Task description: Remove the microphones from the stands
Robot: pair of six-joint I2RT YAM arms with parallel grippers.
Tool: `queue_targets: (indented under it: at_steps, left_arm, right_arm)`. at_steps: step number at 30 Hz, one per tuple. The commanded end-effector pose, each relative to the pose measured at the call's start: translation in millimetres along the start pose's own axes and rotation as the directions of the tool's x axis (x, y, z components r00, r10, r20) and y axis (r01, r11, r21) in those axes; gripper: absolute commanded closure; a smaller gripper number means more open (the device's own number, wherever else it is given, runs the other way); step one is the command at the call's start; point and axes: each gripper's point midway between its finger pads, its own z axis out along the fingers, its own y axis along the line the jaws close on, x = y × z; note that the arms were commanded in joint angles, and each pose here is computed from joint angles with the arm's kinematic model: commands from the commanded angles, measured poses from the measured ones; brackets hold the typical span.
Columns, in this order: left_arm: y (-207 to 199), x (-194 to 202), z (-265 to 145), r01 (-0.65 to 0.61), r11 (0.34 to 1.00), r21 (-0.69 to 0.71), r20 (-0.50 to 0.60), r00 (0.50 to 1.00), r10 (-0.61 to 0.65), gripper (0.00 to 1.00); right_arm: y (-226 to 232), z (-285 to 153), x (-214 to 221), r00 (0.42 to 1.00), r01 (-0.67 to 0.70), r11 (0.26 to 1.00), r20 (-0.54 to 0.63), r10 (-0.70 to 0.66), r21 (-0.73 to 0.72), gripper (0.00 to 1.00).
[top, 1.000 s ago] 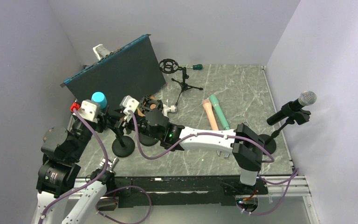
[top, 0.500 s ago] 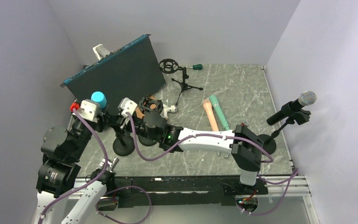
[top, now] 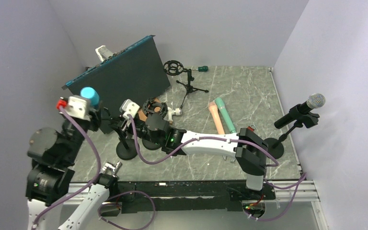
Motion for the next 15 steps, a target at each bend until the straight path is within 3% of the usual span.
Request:
queue_targets:
  at_steps: [1, 4, 8, 9, 10, 11, 15]
  left_arm:
    - [56.3, -59.7, -34.2, 0.044, 0.967, -0.250, 0.079, 0.997, -0.025, 1.00]
    - [68.7, -91.8, -61.6, 0.101, 0.954, -0.281, 0.170, 0.984, -0.054, 1.00]
    - [54.6, -126.6, -76.3, 0.247, 0.957, -0.155, 0.284, 0.939, -0.196, 1.00]
    - [46.5, -132.0, -75.2, 0.280, 0.955, -0.102, 0.299, 0.924, -0.239, 1.00]
    - [39.0, -135.5, -73.2, 0.287, 0.956, -0.056, 0.303, 0.917, -0.258, 1.00]
    - [34.1, -136.8, -71.0, 0.295, 0.955, -0.029, 0.303, 0.913, -0.273, 1.00]
    - [29.1, -129.2, -66.3, 0.330, 0.944, -0.013, 0.276, 0.909, -0.314, 1.00]
  right_arm:
    - [-4.5, 6.0, -19.6, 0.999, -0.004, 1.000, 0.050, 0.003, 0.021, 1.00]
    - [-4.1, 6.4, -18.2, 0.999, 0.006, 1.000, 0.040, -0.007, 0.018, 1.00]
    - [-5.8, -0.8, -22.9, 0.998, -0.005, 1.000, 0.056, 0.004, 0.028, 1.00]
    - [-5.7, -2.7, -26.5, 0.998, -0.013, 1.000, 0.060, 0.011, 0.027, 0.94]
    - [-5.7, -3.3, -29.5, 0.998, -0.015, 1.000, 0.061, 0.014, 0.025, 0.79]
    - [-5.3, -3.4, -30.5, 0.998, -0.015, 1.000, 0.054, 0.014, 0.022, 0.73]
    - [-5.6, -2.6, -41.4, 0.998, -0.038, 0.999, 0.044, 0.037, 0.025, 0.69]
